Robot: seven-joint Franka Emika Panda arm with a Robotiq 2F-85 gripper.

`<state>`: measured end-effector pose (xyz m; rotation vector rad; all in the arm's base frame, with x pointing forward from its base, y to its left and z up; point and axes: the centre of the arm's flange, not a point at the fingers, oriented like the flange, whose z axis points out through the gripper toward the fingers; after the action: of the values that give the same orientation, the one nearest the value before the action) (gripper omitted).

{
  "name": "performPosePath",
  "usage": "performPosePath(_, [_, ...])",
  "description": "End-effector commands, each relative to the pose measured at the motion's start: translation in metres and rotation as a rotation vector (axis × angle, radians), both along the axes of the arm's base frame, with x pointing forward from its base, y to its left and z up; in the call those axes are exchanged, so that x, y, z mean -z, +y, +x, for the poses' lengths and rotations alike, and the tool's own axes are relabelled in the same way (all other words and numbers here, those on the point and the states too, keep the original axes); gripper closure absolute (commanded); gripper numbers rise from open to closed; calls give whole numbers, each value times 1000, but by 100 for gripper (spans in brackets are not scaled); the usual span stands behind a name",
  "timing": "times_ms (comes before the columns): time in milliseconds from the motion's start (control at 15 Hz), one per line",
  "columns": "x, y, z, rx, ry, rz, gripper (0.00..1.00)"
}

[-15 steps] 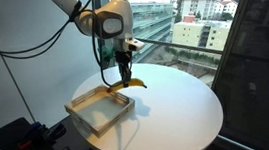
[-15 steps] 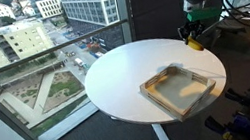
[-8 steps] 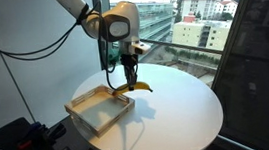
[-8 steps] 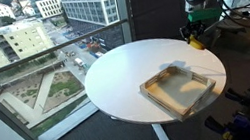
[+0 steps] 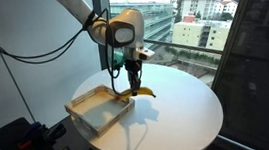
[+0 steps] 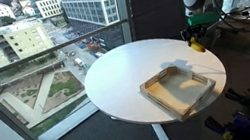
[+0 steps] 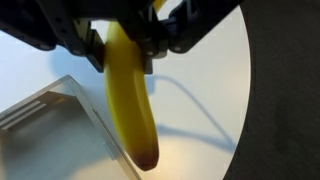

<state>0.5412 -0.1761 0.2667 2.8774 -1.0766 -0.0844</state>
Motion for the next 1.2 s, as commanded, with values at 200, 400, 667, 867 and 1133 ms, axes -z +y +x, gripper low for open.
performPosePath(200, [16,-19,11,45,3,-19,85])
performPosePath(400, [26,-28,11,55,2,-26,85])
performPosePath(667, [41,-36,9,62,-10,-32,85])
performPosePath(867, [51,-38,9,66,-32,-34,85])
performPosePath(1133, [65,-41,8,76,-35,-31,85])
